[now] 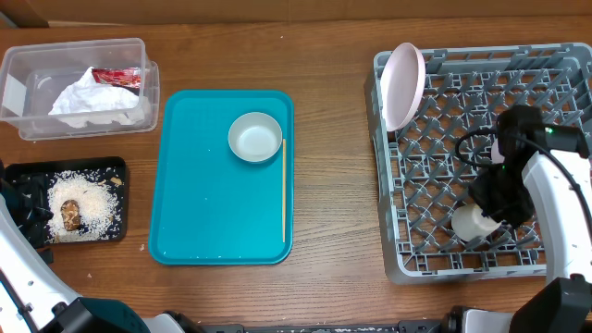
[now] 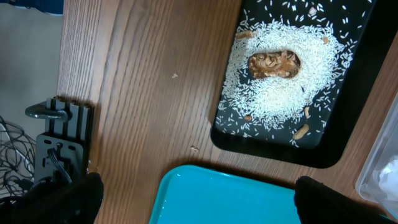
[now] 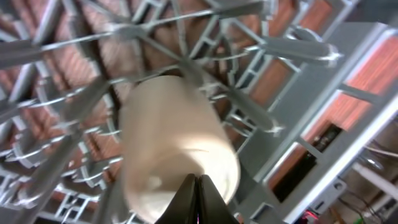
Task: Sort waste into correct bins and load items into the dishwasher
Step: 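Push the cup into the rack slot with the right gripper, then move the right gripper to the wooden chopstick on the teal tray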
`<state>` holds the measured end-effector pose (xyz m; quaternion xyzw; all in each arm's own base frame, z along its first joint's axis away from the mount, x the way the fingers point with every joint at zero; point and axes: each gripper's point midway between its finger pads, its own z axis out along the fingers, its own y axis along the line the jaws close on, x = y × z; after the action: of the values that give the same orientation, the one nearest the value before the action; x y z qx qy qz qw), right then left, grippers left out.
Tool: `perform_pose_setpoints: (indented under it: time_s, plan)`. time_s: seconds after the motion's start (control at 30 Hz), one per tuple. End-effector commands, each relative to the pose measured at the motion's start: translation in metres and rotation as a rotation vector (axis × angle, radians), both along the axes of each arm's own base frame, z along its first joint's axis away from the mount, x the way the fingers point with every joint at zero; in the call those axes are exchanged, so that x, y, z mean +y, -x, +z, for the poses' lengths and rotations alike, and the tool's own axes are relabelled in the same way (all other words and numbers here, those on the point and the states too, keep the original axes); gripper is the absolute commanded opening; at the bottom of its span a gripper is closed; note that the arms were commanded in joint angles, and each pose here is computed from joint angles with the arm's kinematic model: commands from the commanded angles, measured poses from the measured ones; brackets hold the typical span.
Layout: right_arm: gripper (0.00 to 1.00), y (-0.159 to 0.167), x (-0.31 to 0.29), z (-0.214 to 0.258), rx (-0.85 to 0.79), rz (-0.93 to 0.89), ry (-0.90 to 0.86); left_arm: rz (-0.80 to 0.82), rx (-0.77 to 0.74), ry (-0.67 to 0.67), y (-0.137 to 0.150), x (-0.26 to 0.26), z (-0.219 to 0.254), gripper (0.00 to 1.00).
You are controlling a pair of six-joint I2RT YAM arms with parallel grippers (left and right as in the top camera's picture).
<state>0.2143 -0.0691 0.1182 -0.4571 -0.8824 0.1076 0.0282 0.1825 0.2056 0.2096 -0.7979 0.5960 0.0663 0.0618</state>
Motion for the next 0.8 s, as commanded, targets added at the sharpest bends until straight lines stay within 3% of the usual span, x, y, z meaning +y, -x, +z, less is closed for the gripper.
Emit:
perform_pose_setpoints:
  time_s: [0.0, 0.23, 0.4, 0.47, 0.6, 0.77]
  plan:
    - [0.04, 0.002, -0.008, 0.004, -0.018, -0.057, 0.055, 0.020, 0.006, 0.002, 0.002, 0.000, -0.002, 1.00]
    - [0.04, -0.012, 0.002, 0.043, -0.186, -0.003, 0.005, 0.020, 0.006, 0.002, 0.002, 0.000, -0.002, 1.00]
    - [0.04, -0.051, 0.070, 0.100, -0.514, 0.395, -0.323, 0.020, 0.006, 0.002, 0.002, 0.000, -0.002, 1.00]
    - [0.12, -0.058, 0.103, 0.124, -0.649, 0.543, -0.451, 0.020, 0.006, 0.002, 0.002, 0.000, -0.002, 1.00]
    - [0.47, -0.061, 0.148, 0.153, -0.782, 0.721, -0.557, 0.020, 0.006, 0.002, 0.002, 0.000, -0.002, 1.00]
    - [0.52, -0.062, 0.199, 0.149, -0.752, 0.838, -0.573, 0.020, 0.006, 0.002, 0.002, 0.000, -0.002, 1.00]
